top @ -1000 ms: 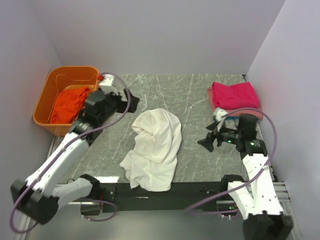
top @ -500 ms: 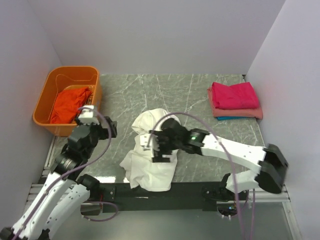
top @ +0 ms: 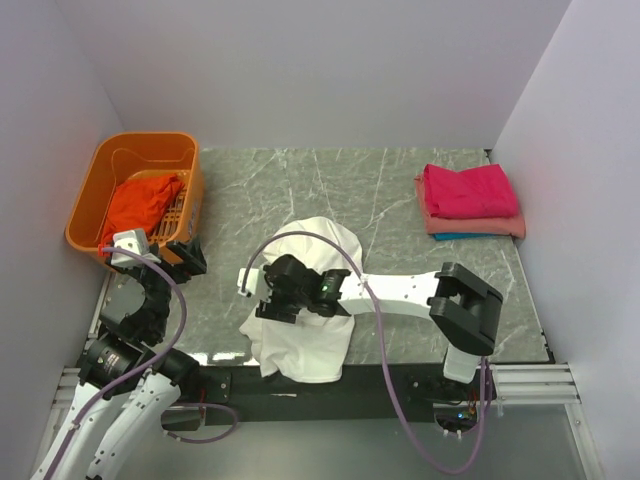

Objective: Fold and stack the t-shirts
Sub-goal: Flatten the tshirt out

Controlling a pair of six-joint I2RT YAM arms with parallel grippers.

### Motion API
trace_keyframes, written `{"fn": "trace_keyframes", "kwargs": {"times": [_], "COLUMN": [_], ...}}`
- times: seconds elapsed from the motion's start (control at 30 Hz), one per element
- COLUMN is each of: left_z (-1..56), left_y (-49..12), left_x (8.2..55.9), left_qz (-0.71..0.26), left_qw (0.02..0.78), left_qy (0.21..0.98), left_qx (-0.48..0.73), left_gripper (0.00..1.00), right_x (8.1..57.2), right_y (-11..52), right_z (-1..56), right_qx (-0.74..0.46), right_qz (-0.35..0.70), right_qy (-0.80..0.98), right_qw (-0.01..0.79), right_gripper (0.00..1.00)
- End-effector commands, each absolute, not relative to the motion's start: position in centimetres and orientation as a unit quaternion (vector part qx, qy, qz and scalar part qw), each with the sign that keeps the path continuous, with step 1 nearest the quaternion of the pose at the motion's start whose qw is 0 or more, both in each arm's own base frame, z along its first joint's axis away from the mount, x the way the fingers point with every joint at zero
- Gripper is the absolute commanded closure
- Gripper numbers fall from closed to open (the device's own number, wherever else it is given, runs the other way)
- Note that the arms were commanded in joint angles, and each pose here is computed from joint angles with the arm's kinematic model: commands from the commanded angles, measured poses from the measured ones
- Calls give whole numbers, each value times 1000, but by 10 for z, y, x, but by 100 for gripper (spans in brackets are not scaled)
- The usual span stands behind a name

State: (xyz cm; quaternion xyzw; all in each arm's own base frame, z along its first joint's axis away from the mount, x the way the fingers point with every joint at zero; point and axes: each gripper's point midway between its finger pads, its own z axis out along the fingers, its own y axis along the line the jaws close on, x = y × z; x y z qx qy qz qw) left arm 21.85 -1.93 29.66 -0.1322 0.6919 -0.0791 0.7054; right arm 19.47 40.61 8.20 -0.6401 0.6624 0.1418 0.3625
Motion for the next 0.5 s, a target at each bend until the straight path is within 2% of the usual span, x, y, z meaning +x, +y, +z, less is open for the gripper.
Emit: {"fn": "trace_keyframes", "kwargs": {"times": [0.0,0.1,0.2,0.27,0.3,0.33,0.43,0.47], "left_z": [303,304,305,305,305,304,302,302], "left_y": [-15,-15,-16,-17,-18,-19,-28,-30], "left_x": [217,216,216,216,216,217,219,220], "left_qz": [-78,-79,-82,-84,-85,-86,-97,-101], "left_qw": [713,715,716,716,715,715,711,709], "left_qy": [681,681,680,680,680,681,687,689], "left_qx": [-144,-141,-138,-135,-135,-133,-115,-110], "left_gripper": [1,1,1,1,1,1,1,1], "right_x": [204,201,203,206,207,209,226,230], "right_y": [418,415,415,416,416,415,408,402], "right_z": [87,75,72,75,77,83,111,137], "right_qx": [-602,-604,-601,-599,-597,-594,-574,-561], "right_qz": [141,134,130,125,121,117,114,125], "right_qy": [688,695,700,701,701,701,703,702], "right_qw": [379,367,363,368,371,377,404,421], "right_gripper": [29,32,42,66,67,83,99,100]}}
